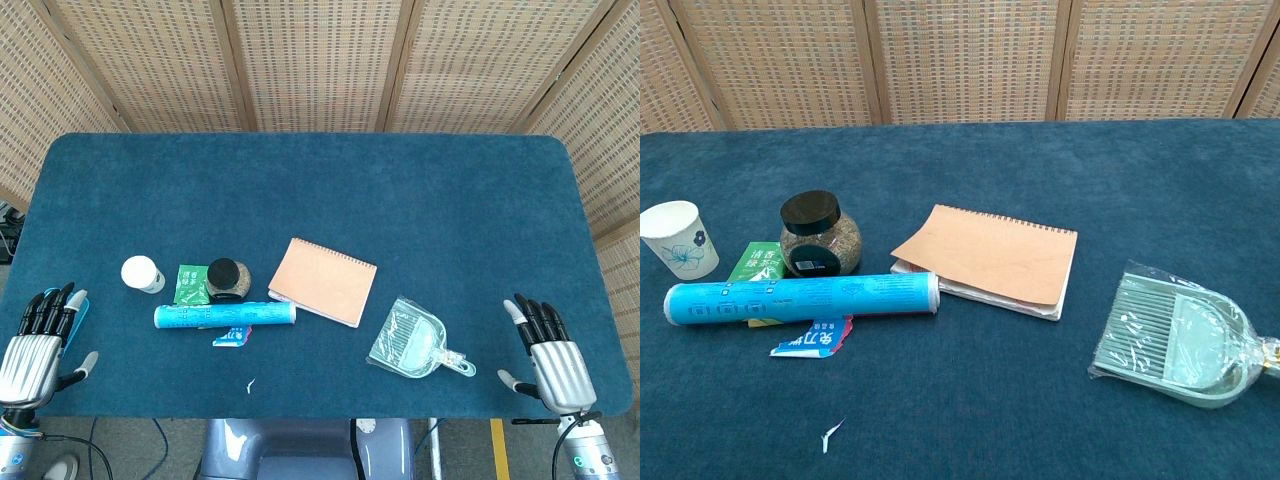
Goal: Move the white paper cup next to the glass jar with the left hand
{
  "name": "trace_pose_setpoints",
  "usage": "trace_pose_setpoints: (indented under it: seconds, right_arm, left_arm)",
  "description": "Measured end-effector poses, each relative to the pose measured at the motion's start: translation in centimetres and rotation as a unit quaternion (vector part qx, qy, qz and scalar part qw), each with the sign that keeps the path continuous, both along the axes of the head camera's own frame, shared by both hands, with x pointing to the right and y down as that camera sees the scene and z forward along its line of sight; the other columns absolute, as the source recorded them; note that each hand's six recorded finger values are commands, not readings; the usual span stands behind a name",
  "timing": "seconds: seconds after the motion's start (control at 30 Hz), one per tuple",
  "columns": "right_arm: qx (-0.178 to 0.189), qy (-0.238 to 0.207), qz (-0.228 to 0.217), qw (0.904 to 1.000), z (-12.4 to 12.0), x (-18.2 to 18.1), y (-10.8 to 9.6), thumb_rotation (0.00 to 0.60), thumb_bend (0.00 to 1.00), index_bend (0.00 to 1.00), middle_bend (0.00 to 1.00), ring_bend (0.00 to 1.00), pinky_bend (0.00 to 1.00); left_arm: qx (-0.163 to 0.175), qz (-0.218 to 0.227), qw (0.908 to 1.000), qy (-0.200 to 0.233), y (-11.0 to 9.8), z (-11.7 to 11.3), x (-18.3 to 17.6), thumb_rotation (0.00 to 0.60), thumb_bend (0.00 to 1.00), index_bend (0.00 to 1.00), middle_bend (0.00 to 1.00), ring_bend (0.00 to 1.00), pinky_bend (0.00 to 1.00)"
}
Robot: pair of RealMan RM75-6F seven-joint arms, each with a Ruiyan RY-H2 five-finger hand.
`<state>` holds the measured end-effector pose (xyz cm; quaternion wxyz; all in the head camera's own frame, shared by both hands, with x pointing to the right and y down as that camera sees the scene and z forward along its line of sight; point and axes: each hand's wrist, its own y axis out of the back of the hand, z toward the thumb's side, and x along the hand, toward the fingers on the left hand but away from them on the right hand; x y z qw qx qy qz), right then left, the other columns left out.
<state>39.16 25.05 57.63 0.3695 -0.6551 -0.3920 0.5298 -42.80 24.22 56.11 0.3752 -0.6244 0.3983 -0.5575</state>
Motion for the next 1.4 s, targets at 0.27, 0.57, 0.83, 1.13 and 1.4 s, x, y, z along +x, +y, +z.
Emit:
trace_pose_setpoints:
  seconds: [0.27, 0.57, 0.83, 1.13, 1.4]
  right_arm:
    - [-0.001, -0.001, -0.001, 1.0000, 0.0, 0.0, 0.1, 0.600, 0.00, 0.00, 0.00, 0.00, 0.00]
    - [0.000, -0.002, 0.000, 1.0000, -0.1, 0.0, 0.0, 0.600, 0.00, 0.00, 0.00, 0.00, 0.00]
    - [-0.003, -0.002, 0.002, 1.0000, 0.0, 0.2, -0.1, 0.600, 0.00, 0.00, 0.00, 0.00, 0.00]
    - [-0.009, 0.002, 0.001, 1.0000, 0.3, 0.1, 0.0, 0.600, 0.00, 0.00, 0.00, 0.00, 0.00]
    - [-0.006, -0.002, 0.005, 1.0000, 0.2, 0.2, -0.1, 0.600, 0.00, 0.00, 0.00, 0.00, 0.00]
  left_arm:
    - [0.000, -0.001, 1.0000, 0.000, 0.1, 0.0, 0.0, 0.600, 0.28, 0.00, 0.00, 0.00, 0.00]
    - [0.001, 0.000, 1.0000, 0.004, -0.1, 0.0, 0.0, 0.600, 0.28, 0.00, 0.00, 0.00, 0.00]
    - [-0.004, -0.005, 1.0000, 0.004, -0.2, 0.3, -0.1, 0.600, 0.28, 0.00, 0.00, 0.00, 0.00]
    - [-0.009, -0.018, 0.9997, 0.016, -1.9, 0.7, -0.5, 0.600, 0.28, 0.00, 0.00, 0.00, 0.00]
    - [-0.023, 0.003, 0.9997, 0.002, -6.3, 1.6, -0.7, 0.600, 0.28, 0.00, 0.00, 0.00, 0.00]
